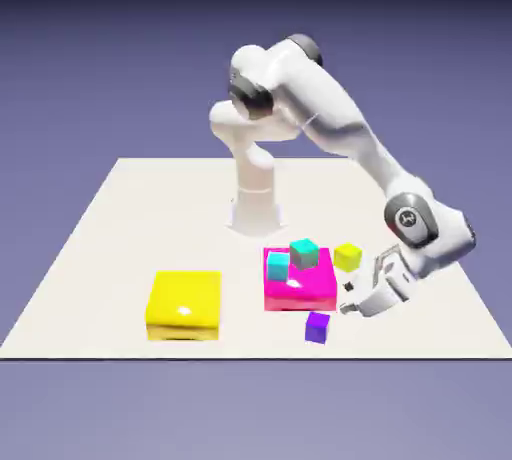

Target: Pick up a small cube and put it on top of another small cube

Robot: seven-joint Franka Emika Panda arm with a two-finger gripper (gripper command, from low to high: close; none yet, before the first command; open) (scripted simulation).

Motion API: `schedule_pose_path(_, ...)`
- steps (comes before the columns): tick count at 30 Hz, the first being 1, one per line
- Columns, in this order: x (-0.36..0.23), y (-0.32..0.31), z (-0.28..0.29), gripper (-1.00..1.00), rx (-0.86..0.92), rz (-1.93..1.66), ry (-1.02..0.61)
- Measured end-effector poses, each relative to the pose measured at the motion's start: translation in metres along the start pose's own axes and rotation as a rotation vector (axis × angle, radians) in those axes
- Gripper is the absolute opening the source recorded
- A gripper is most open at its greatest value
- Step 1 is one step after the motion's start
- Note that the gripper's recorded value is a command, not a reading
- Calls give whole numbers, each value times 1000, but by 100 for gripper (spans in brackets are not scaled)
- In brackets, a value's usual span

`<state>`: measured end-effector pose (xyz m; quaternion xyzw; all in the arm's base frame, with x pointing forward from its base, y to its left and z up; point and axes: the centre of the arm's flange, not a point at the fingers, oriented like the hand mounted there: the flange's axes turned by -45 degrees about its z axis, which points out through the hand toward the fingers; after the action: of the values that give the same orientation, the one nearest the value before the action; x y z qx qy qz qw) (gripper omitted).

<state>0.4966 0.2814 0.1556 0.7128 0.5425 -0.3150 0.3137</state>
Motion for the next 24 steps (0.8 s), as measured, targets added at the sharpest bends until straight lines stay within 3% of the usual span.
schedule_pose_path(18, 56, 24, 47, 0, 134, -50, -360)
schedule_pose_path(22, 55, 17, 103, 0, 134, -50, -361)
schedule_pose_path(23, 54, 16, 105, -100, 134, -50, -360)
schedule_pose_path(24, 54, 16, 105, -100, 134, -50, -360)
